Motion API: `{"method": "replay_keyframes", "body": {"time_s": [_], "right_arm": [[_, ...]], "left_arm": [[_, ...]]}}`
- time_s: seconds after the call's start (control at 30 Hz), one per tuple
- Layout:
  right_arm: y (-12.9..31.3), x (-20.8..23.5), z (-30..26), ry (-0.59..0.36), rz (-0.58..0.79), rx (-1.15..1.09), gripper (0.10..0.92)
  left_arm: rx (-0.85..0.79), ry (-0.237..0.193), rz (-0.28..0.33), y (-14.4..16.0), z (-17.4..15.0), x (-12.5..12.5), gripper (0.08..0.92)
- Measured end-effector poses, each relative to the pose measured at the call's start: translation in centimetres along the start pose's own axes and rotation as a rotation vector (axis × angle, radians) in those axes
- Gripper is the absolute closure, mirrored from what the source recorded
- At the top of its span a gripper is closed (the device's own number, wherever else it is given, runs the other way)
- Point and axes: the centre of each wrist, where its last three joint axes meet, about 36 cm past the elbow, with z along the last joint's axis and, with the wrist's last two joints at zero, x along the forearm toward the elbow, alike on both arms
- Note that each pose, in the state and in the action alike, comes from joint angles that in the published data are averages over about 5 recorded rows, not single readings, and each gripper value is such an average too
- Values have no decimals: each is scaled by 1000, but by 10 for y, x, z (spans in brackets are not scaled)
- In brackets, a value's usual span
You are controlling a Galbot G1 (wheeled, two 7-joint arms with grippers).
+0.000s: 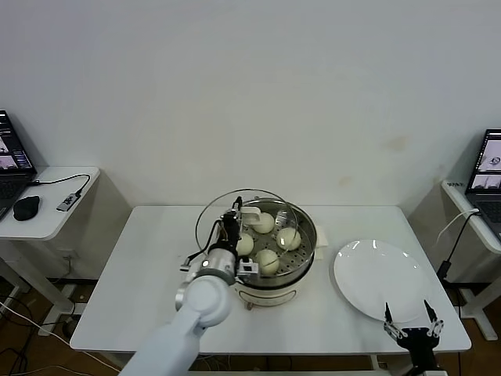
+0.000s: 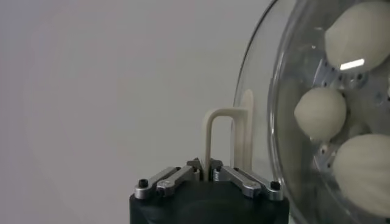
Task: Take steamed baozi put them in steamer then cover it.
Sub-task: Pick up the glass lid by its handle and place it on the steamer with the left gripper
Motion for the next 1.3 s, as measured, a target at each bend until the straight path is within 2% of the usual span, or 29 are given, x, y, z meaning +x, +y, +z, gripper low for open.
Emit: {"method": "replay_keyframes", "body": {"time_s": [0.5, 1.3], "right_arm": [[5, 0, 0, 2, -13, -4, 200], [8, 0, 1, 4, -33, -3, 200]], "left_arm": [[-30, 3, 37, -17, -34, -16, 850], [-43, 14, 41, -32, -47, -23, 850]]}}
